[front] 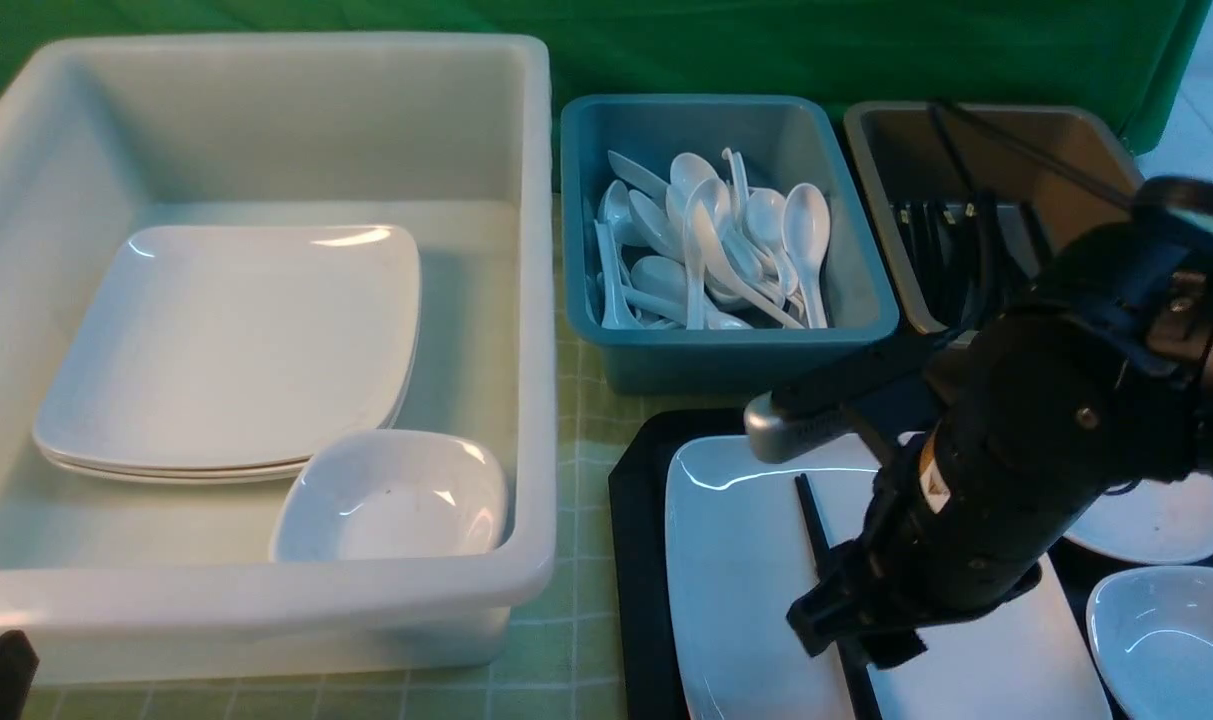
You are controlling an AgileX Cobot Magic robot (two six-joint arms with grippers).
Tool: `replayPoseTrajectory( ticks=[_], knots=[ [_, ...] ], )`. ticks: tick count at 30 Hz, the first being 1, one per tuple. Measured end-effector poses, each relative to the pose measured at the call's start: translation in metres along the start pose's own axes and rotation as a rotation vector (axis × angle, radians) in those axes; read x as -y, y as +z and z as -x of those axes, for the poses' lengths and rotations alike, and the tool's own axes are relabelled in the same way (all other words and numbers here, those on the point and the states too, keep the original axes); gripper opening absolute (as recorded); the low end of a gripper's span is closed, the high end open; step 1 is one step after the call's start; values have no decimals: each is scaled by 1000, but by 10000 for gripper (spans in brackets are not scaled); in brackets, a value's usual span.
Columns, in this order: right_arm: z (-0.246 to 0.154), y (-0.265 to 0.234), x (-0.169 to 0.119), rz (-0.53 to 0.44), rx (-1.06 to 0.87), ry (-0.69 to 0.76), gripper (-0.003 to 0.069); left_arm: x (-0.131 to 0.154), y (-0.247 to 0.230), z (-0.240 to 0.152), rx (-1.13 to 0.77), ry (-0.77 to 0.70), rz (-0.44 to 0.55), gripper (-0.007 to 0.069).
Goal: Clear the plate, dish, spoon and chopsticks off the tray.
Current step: Use the right arm to grab a pair of chopsticks from the plate
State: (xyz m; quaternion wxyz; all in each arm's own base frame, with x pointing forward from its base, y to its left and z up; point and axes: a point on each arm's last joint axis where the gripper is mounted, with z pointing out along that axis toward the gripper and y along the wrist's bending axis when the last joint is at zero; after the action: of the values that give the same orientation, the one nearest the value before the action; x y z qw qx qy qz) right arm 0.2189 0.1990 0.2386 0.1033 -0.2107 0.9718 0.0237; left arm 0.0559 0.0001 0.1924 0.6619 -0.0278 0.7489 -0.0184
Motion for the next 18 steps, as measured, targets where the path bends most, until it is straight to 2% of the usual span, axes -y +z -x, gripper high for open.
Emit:
replayPoseTrajectory(
  ticks=[4,18],
  knots=[
    [2,13,-7,-3,-19,46,444,0,0,0,0,0,0,225],
    [0,76,-14,-45,-201,102,445,0,0,0,-1,0,0,225]
  ],
)
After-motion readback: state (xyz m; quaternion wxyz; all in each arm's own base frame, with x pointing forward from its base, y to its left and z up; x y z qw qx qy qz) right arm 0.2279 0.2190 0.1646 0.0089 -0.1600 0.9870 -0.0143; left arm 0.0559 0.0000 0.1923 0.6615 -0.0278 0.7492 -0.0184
